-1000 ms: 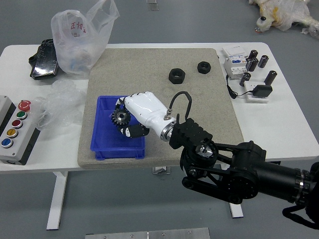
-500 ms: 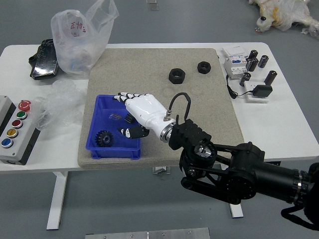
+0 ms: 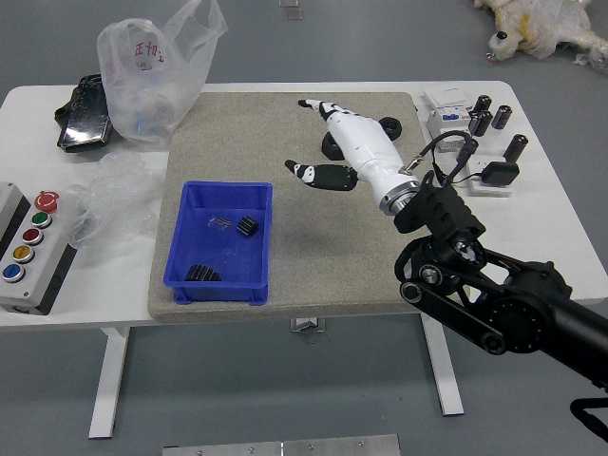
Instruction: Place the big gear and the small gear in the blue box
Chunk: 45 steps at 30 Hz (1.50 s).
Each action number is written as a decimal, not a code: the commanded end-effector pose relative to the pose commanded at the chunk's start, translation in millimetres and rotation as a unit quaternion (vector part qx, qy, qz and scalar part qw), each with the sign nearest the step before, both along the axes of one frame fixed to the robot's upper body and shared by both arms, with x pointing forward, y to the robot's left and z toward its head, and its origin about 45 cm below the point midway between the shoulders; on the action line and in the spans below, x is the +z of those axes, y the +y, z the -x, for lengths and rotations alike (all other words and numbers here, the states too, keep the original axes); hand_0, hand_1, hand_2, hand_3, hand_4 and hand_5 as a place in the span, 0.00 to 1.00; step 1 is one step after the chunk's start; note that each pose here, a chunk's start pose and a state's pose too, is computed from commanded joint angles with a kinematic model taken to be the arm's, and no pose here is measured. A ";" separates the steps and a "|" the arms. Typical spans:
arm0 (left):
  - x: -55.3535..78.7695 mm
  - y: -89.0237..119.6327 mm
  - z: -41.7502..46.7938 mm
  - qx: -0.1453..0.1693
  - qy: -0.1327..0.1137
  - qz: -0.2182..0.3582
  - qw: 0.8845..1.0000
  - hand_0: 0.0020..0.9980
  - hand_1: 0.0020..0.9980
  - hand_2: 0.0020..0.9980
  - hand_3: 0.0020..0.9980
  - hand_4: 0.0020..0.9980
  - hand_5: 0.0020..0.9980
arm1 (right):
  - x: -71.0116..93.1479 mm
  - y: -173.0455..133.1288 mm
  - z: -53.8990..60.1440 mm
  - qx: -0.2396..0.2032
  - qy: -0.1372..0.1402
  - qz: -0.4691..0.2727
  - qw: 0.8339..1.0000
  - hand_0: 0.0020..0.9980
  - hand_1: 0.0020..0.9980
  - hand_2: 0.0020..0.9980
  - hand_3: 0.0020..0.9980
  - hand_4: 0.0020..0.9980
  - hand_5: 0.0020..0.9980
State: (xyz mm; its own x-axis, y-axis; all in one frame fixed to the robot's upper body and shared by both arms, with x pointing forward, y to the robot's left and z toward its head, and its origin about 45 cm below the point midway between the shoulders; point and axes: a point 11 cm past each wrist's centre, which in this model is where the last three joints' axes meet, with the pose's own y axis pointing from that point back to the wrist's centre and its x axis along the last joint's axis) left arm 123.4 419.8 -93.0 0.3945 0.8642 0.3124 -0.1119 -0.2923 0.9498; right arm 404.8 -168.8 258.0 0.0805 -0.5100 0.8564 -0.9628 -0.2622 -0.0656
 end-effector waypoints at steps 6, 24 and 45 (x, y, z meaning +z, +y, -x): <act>0.2 -0.8 -2.6 -0.003 -0.005 0.001 1.000 0.74 0.62 0.62 0.78 0.77 0.64 | -9.3 -63.4 -1.5 -0.068 0.012 -0.069 0.995 0.58 0.81 0.85 0.85 0.76 0.36; 4.3 6.5 -9.7 -0.010 -0.016 -0.005 1.000 0.74 0.62 0.62 0.78 0.77 0.63 | -28.6 -174.2 32.6 -0.129 0.005 -0.312 0.941 0.54 0.69 0.75 0.74 0.78 0.41; 1.2 1.7 -5.2 0.000 -0.018 0.001 1.000 0.74 0.62 0.62 0.78 0.77 0.62 | 2.2 -199.6 41.4 -0.109 -0.046 -0.475 0.872 0.55 0.66 0.70 0.69 0.79 0.45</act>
